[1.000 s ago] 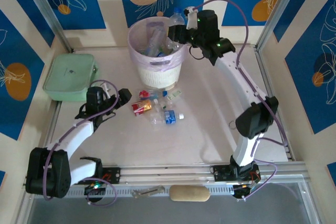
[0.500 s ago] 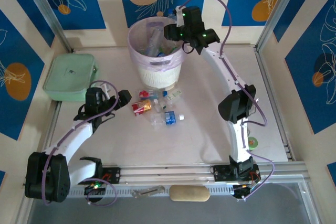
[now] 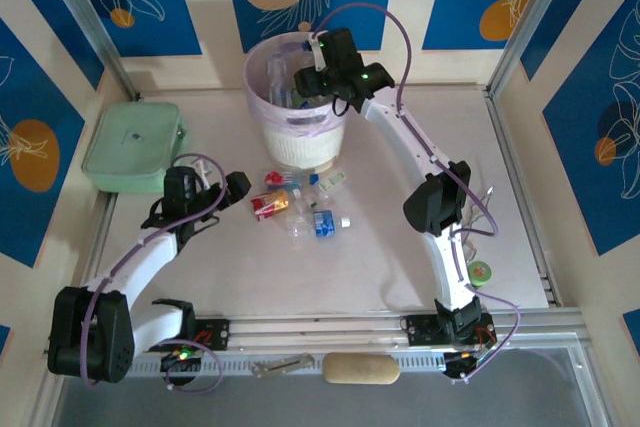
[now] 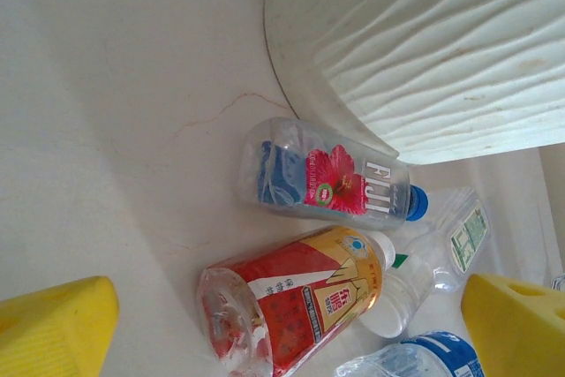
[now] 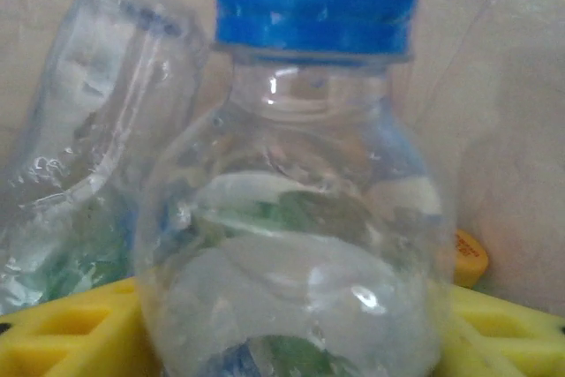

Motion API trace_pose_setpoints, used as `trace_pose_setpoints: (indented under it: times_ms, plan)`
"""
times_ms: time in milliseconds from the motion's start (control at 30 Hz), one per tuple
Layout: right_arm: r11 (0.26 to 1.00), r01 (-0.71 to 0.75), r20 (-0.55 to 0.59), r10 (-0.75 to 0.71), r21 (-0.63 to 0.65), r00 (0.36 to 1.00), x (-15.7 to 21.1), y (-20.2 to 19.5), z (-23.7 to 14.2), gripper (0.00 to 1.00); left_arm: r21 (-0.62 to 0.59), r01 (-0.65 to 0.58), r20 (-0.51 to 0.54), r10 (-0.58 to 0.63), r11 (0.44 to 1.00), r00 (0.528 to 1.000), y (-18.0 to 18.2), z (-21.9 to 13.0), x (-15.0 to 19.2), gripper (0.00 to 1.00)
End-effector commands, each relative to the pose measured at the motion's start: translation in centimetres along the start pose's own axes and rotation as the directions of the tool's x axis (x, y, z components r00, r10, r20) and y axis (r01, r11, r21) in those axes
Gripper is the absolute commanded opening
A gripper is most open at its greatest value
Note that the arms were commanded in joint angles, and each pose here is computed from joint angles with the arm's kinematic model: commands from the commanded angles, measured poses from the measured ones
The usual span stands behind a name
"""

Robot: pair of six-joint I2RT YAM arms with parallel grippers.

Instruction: Put the plastic bottles in the bin

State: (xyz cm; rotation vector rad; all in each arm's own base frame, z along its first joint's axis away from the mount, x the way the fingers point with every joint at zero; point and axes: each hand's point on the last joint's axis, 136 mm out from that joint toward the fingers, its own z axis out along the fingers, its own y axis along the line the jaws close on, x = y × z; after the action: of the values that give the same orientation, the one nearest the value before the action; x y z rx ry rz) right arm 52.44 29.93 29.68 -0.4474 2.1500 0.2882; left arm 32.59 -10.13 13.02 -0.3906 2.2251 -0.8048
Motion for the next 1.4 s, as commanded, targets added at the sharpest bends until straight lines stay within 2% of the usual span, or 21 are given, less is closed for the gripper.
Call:
trace_pose_setpoints:
  times_ms: [0, 200, 367, 600, 767, 1033, 1100, 1367]
  plan:
    - [1.000, 0.004, -0.005, -0.004, 0.029, 1.000, -0.2, -0.8, -0.1, 0.76, 0.011, -0.002, 0.011, 0.002, 1.000, 1.000, -0.3, -0.1, -0.7, 0.99]
    - [1.000, 0.002, 0.051, -0.003, 0.002, 0.999, -2.0, -0.2, -1.2, 0.89, 0.011, -0.001, 0.007, 0.001, 1.000, 1.000, -0.3, 0.0, -0.6, 0.99]
    - [1.000, -0.010, 0.115, 0.012, -0.020, 0.993, -4.3, 0.1, -3.0, 0.96, 0.012, -0.007, 0.005, 0.007, 1.000, 1.000, -0.4, 0.0, -0.7, 1.00]
    - [0.996, -0.013, 0.221, 0.033, -0.092, 0.975, -7.7, 1.3, -7.4, 1.00, 0.009, -0.034, -0.024, 0.034, 0.999, 0.999, -0.5, 0.2, -0.6, 0.99]
    - [0.992, -0.010, 0.235, 0.039, -0.124, 0.971, -7.8, 2.3, -10.2, 0.99, 0.016, -0.080, -0.063, 0.081, 0.997, 0.995, -1.1, 0.1, -0.5, 0.99]
    - [0.974, -0.056, 0.241, 0.110, -0.219, 0.964, -2.9, 3.8, -13.6, 0.99, 0.046, -0.159, -0.181, 0.164, 0.986, 0.970, -1.7, 0.0, 1.2, 1.00]
    - [0.967, -0.091, 0.239, 0.149, -0.239, 0.960, -0.8, 3.6, -14.4, 0.99, 0.056, -0.172, -0.198, 0.180, 0.983, 0.963, -1.8, 0.2, 1.8, 0.99]
    - [0.938, -0.295, 0.107, 0.318, -0.184, 0.942, 9.8, 0.8, -13.9, 0.99, 0.112, -0.235, -0.235, 0.255, 0.966, 0.938, -3.0, 3.2, 3.1, 0.99]
